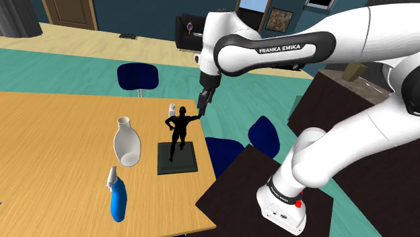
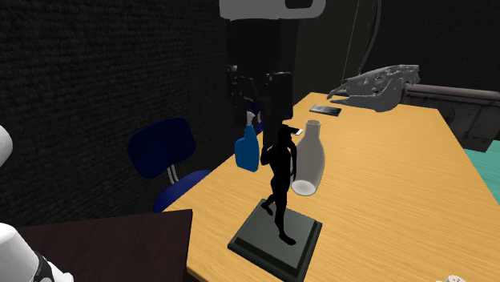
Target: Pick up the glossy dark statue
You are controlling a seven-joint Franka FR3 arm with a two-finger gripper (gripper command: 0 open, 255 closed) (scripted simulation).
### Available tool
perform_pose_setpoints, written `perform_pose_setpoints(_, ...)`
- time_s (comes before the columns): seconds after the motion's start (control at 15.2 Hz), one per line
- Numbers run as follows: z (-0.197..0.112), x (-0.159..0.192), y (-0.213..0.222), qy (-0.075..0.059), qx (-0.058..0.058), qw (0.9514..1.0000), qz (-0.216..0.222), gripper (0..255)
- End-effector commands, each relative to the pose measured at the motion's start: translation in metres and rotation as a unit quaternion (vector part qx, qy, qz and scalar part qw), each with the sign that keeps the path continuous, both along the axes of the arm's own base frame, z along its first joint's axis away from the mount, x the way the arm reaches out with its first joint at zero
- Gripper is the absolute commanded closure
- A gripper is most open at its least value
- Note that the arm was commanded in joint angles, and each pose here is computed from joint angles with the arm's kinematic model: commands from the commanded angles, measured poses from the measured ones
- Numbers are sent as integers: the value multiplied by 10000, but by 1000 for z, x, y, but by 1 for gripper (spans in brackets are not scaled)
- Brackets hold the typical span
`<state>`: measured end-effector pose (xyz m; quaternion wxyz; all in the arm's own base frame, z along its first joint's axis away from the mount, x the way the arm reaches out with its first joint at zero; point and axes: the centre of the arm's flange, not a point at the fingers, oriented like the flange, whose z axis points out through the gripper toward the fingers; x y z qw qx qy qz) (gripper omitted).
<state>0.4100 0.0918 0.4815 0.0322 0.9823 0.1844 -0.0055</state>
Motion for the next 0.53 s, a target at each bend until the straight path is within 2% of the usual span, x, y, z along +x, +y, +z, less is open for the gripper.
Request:
perform_pose_setpoints(0.0, -10, 13, 21, -118, -114, 9995, 259, 0)
perform_pose_setpoints(0.2, -26, 33, 51, -279, -291, 9972, 630, 0)
perform_pose_setpoints(0.46, -43, 35, 54, -293, -306, 9969, 660, 0)
